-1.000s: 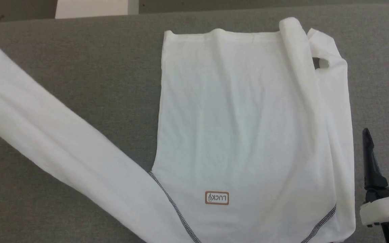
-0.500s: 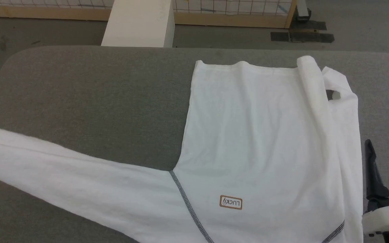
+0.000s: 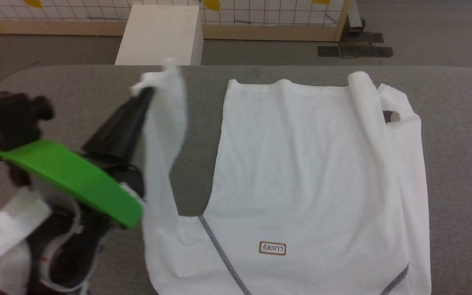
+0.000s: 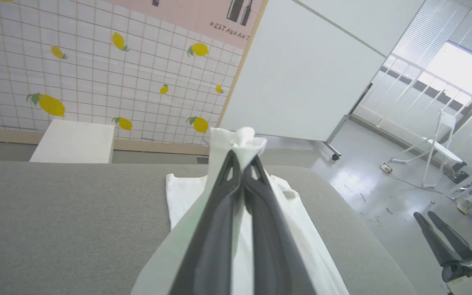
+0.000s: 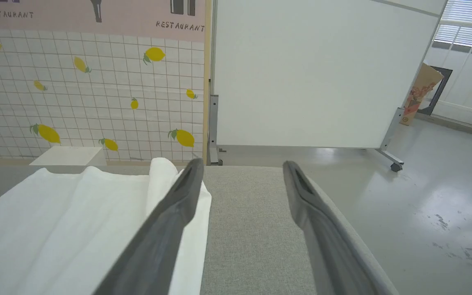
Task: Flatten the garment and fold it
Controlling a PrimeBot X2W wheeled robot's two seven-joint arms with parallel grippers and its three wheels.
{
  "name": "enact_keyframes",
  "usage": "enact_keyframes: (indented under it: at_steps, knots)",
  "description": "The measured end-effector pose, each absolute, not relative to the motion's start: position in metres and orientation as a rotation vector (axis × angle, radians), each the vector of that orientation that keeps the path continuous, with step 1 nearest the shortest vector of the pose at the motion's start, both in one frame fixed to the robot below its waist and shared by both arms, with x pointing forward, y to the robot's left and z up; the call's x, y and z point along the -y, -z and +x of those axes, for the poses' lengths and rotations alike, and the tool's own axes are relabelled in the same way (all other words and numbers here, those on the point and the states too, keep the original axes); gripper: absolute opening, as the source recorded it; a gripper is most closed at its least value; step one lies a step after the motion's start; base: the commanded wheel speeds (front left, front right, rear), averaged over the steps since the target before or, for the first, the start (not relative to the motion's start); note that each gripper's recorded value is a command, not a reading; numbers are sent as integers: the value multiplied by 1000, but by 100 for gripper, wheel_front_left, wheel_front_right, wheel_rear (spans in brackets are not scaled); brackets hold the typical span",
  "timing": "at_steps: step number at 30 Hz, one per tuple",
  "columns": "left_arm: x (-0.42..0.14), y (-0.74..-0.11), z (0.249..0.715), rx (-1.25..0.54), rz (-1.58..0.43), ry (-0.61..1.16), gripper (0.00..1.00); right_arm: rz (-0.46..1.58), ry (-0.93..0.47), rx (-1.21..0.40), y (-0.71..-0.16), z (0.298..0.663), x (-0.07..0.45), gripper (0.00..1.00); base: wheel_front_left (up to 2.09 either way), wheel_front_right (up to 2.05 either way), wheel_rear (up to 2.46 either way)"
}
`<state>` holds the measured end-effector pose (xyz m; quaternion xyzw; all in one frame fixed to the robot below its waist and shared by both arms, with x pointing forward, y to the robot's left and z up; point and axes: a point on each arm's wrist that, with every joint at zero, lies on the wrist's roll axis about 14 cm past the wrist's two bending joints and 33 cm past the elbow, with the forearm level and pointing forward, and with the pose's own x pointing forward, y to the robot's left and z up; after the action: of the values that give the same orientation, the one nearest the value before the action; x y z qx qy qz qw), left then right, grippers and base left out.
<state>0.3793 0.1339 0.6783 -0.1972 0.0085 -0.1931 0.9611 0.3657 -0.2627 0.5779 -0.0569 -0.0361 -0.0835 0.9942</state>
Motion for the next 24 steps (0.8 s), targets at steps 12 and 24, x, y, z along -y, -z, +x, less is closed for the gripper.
enact_keyframes:
  at_steps: [12, 24]
  knots:
    - [57, -653, 358, -155, -503, 851, 0, -123, 281, 64, -577, 354, 298, 100, 0, 0, 0]
    - [145, -482, 297, -616, -343, 1042, 0, -109, 318, -9, -552, 349, 310, 100, 0, 0, 0]
